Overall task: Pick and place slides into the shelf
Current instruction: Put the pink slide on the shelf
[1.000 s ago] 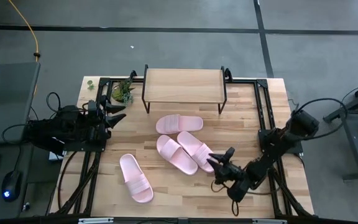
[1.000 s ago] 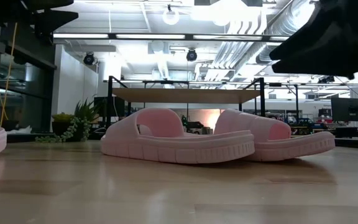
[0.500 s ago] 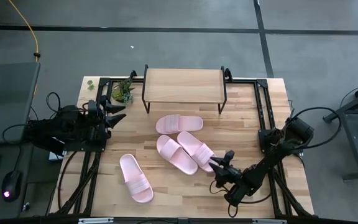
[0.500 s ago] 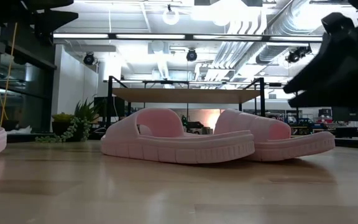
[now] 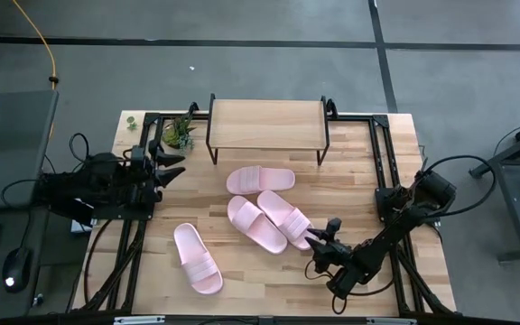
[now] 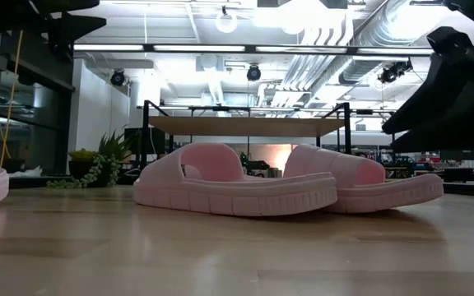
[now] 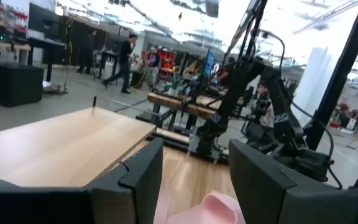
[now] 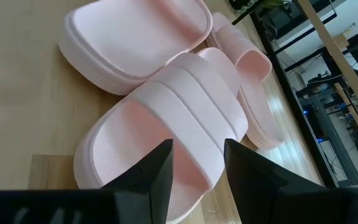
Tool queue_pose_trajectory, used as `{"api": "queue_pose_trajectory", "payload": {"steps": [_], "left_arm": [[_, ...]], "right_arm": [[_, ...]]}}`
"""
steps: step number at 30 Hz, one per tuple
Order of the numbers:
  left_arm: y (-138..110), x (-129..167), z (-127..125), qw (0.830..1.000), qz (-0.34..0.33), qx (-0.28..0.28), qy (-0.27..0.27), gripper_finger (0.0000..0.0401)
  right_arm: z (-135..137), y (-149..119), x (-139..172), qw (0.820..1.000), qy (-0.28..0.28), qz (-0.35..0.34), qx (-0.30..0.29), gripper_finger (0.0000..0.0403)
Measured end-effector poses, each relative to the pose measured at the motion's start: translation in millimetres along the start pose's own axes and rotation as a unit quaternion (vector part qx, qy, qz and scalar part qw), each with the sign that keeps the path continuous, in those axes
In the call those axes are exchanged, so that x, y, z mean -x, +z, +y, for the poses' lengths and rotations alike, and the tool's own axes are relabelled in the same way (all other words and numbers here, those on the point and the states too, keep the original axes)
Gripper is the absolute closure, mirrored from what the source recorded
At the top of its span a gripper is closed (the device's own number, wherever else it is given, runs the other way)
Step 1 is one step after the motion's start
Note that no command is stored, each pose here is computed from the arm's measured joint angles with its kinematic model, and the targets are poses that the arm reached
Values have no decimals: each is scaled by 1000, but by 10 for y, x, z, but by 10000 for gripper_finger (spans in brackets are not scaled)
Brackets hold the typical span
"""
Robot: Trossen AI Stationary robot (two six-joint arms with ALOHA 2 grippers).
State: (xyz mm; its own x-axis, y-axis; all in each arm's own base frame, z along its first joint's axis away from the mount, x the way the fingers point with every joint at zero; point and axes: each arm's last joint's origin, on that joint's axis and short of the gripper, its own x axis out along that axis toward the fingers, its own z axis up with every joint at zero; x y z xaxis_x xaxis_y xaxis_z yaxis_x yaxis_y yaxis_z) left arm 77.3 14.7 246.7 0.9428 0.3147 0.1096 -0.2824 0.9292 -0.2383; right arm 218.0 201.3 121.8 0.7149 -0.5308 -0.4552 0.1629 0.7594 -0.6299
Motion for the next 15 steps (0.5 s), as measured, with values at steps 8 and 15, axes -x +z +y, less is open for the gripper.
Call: {"api": "queue_pose_trajectory", "payload": {"steps": [8,15], "left_arm": [[123,-218,-75,999,51,5,12,235],[204,-473,-148,995,98,3,24,235]], "right_arm": [[5,-18,-5,1000,9,10,11,269],[109,-125,-136,999,5,36,36,269]]}}
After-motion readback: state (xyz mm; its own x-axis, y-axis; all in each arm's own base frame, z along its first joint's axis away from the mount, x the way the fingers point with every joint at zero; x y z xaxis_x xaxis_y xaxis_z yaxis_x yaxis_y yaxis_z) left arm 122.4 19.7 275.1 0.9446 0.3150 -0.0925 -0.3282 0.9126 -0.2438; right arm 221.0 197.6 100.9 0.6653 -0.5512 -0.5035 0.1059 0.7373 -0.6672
